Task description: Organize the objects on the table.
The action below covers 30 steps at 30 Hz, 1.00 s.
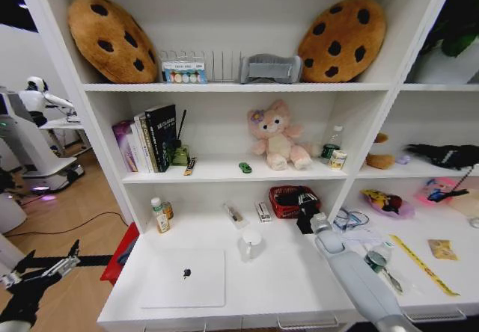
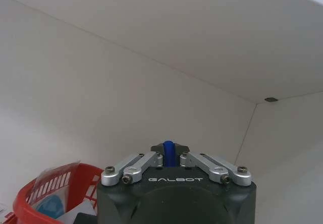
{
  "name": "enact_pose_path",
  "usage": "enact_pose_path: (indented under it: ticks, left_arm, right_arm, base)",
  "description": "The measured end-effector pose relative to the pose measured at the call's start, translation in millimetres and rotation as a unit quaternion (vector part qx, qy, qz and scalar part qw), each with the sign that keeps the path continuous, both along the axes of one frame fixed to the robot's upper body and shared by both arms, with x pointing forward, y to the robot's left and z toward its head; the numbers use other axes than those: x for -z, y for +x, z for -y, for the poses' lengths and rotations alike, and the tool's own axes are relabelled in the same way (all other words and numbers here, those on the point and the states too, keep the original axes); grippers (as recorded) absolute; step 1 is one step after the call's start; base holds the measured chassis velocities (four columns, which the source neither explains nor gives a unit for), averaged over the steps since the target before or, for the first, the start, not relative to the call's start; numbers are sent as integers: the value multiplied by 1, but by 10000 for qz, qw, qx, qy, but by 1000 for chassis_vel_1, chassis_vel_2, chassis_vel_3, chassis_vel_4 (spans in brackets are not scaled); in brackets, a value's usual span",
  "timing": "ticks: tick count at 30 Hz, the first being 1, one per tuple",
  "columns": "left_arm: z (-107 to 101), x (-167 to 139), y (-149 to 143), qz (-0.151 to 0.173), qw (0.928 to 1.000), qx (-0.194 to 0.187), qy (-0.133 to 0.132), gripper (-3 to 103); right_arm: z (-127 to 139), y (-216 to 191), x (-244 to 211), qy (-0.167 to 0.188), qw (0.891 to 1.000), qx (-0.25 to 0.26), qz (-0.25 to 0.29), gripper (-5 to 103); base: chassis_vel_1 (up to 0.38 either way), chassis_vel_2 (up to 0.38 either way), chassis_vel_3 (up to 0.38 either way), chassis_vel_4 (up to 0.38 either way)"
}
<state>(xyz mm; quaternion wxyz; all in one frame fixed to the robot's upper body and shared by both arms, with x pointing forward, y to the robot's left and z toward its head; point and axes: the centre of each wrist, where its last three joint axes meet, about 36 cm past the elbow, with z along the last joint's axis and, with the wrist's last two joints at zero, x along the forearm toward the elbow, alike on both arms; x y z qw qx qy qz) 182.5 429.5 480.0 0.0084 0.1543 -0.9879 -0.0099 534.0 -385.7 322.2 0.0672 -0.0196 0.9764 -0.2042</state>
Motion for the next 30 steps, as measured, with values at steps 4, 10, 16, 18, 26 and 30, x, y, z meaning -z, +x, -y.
enact_pose_path:
  ticks: [4,10,16,18,26,30]
  left_arm:
    - [0,0,0,0,10000,0,0,100]
    - [0,0,0,0,10000,0,0,100]
    - [0,0,0,0,10000,0,0,100]
    - [0,0,0,0,10000,0,0,100]
    - [0,0,0,0,10000,0,0,100]
    - [0,0,0,0,10000,0,0,100]
  right_arm:
    - [0,-6,3,27,10000,-1,-34,18]
    - [7,-23,7,119,9998,113,-84,44]
    - [6,-35,3,202,9997,135,-82,66]
    - [5,-37,2,208,9997,140,-76,71]
    - [-4,-58,-17,415,9989,225,-9,97]
    - [-15,-78,-23,656,9973,308,-108,100]
  base:
    - [0,0,0,0]
    - [0,0,0,0]
    - [0,0,0,0]
    - [0,0,0,0]
    - [0,0,0,0]
    - [0,0,0,0]
